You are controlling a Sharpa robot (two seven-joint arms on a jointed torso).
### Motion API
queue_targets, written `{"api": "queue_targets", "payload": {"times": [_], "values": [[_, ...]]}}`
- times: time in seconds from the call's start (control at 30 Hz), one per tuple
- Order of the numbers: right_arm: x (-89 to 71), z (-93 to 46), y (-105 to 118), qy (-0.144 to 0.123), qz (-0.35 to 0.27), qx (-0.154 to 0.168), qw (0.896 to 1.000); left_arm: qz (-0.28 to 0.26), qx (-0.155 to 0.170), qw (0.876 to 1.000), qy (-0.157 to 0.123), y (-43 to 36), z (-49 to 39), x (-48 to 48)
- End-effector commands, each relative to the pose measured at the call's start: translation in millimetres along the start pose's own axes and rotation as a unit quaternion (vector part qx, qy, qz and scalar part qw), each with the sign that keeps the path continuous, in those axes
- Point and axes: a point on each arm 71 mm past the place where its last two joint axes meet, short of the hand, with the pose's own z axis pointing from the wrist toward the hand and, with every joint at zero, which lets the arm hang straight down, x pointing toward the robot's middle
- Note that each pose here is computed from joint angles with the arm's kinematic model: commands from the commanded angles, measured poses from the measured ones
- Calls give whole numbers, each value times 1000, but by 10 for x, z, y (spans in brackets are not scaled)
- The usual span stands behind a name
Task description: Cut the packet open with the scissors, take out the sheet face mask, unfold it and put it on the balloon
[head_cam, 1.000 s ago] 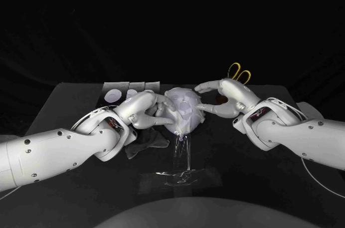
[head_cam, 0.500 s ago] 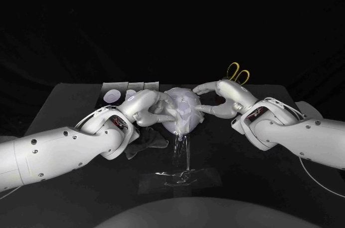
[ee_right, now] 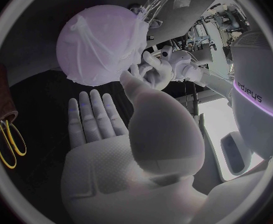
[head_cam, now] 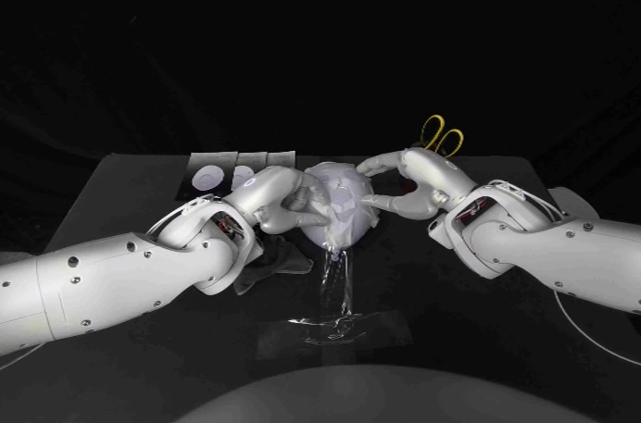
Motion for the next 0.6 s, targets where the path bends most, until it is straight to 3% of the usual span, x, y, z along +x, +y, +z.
{"api": "queue_targets", "payload": {"times": [0.03,0.6], "values": [[17,4,11,8,-4,-3,1000,3,-6,1000,9,-13,20,18],[36,5,1,13,-3,1,1000,1,-4,1000,-2,-50,49,14]]}}
